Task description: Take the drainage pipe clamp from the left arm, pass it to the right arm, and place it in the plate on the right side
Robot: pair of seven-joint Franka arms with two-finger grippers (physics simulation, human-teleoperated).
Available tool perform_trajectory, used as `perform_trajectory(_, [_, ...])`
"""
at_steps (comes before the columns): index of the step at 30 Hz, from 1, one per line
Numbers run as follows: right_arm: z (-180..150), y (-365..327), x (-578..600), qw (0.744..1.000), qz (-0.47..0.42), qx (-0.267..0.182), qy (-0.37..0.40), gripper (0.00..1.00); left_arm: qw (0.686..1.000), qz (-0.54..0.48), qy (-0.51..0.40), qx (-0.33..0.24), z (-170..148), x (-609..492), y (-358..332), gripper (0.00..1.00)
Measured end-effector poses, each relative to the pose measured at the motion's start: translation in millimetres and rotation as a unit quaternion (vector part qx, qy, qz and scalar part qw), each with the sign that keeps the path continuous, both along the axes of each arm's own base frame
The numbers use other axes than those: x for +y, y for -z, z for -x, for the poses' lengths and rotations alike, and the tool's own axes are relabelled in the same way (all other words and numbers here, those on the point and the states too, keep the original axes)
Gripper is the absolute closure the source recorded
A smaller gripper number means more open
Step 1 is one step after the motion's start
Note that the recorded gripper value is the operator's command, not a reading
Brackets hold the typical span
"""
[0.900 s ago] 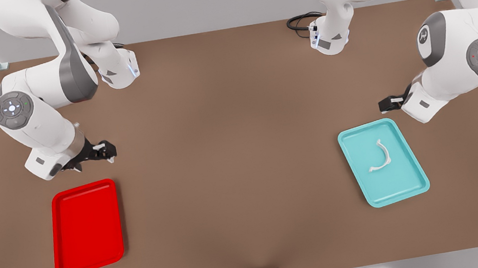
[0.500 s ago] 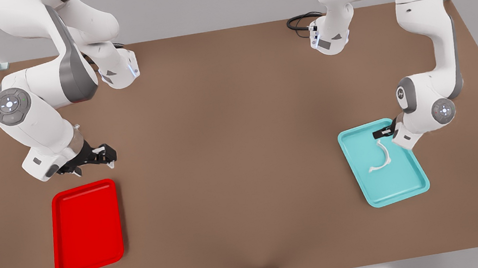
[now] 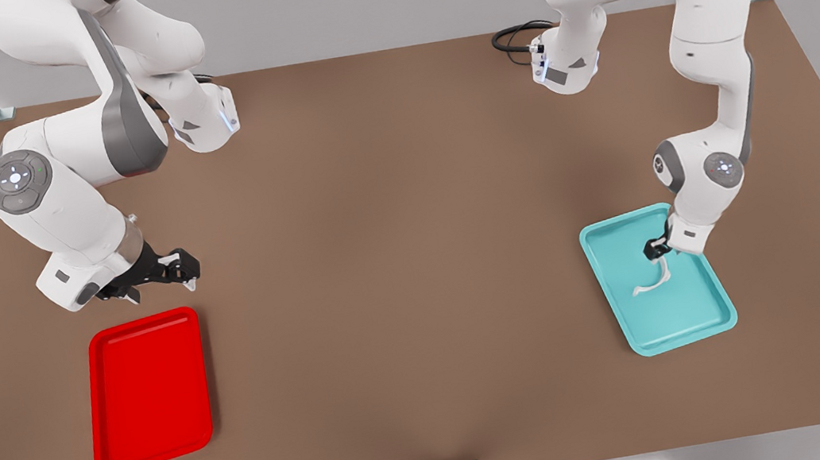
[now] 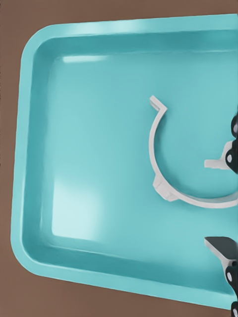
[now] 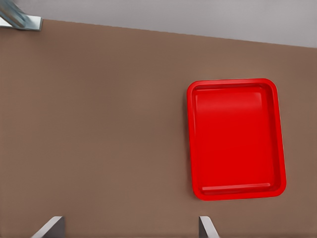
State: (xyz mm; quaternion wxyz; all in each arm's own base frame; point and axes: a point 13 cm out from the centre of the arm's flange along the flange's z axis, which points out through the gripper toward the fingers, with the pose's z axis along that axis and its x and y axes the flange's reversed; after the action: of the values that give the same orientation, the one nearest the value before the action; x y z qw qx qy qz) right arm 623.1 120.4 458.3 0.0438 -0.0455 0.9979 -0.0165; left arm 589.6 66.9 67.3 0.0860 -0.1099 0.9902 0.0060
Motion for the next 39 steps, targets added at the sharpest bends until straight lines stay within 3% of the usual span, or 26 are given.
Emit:
perform_trajectory(2, [0,0,0,1.000,0.000,0.000,0.001,0.00,1.000,0.000,-0.002,-0.005,0,0,2,0.47])
perform_trajectory(7, [-1,0,-1,1.000,0.000,-0.001,0.003,0.00,1.000,-0.001,-0.008,-0.009,0,5,9,0.50])
perform_trajectory(14, [0,0,-1,1.000,-0.001,-0.001,0.004,0.00,1.000,-0.001,-0.013,-0.011,1,6,18,0.60])
perform_trajectory(27, [-1,0,-1,1.000,-0.001,-0.002,0.006,0.00,1.000,0.001,-0.017,-0.003,17,4,23,0.62])
perform_trajectory(32, [-1,0,-1,1.000,-0.001,-0.002,0.006,0.00,1.000,0.002,-0.019,0.001,23,4,25,0.75])
perform_trajectory(39, [-1,0,0,1.000,-0.001,-0.002,0.006,0.00,1.000,0.002,-0.020,0.003,25,3,28,0.79])
